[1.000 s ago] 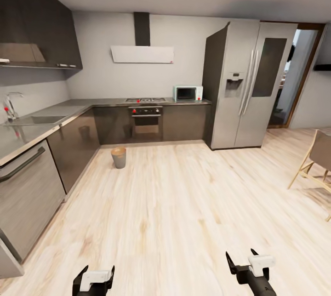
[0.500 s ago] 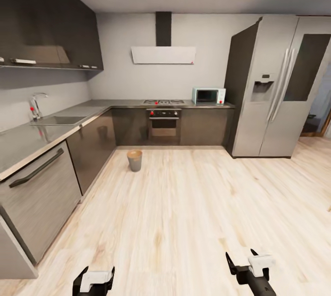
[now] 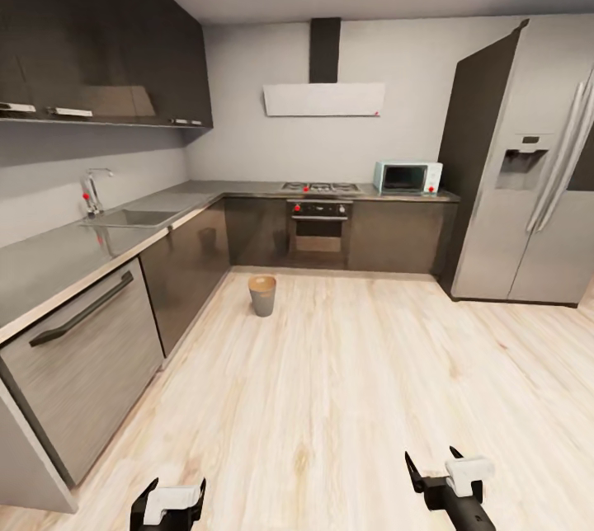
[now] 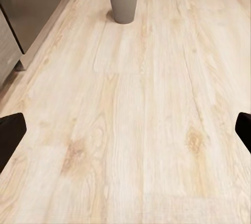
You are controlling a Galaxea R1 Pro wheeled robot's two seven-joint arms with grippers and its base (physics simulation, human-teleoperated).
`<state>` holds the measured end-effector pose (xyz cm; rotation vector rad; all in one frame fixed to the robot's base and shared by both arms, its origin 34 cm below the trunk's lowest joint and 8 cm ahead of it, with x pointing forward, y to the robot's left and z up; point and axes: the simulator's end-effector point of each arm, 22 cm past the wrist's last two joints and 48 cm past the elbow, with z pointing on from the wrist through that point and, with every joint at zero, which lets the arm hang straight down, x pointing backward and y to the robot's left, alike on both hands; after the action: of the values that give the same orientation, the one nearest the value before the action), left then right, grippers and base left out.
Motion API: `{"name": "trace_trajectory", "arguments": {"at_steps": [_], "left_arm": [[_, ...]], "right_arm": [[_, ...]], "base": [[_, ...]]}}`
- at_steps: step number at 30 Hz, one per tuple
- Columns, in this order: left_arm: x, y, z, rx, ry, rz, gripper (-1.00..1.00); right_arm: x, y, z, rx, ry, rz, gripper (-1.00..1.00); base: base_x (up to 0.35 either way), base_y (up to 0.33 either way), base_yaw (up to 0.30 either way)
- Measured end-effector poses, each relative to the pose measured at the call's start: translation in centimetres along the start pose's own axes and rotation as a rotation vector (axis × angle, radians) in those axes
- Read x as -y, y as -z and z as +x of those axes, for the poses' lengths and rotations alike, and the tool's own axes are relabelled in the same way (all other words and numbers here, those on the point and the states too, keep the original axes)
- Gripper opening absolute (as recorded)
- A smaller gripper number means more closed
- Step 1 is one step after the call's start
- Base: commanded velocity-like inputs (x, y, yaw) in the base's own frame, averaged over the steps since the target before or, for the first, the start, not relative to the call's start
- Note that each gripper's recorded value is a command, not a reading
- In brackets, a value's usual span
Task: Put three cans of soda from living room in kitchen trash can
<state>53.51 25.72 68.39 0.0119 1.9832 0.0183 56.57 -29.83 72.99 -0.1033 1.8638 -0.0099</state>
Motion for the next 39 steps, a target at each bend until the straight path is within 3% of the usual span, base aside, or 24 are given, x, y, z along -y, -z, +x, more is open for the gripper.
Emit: {"name": "trace_trajectory", "arguments": {"at_steps": [16, 39], "left_arm": [[-0.03, 0.00, 0.01, 0.000, -0.001, -0.001, 1.00], [-0.03, 0.01, 0.03, 0.000, -0.001, -0.001, 1.00]], "right_arm": [[-0.23, 0.05, 0.40, -0.008, -0.001, -0.004, 1.00], [-0.41, 0.06, 0.63, -0.013, -0.003, -0.006, 1.00]], "base": [[0.289, -0.187, 0.026], [0.272, -0.216, 0.226]]}}
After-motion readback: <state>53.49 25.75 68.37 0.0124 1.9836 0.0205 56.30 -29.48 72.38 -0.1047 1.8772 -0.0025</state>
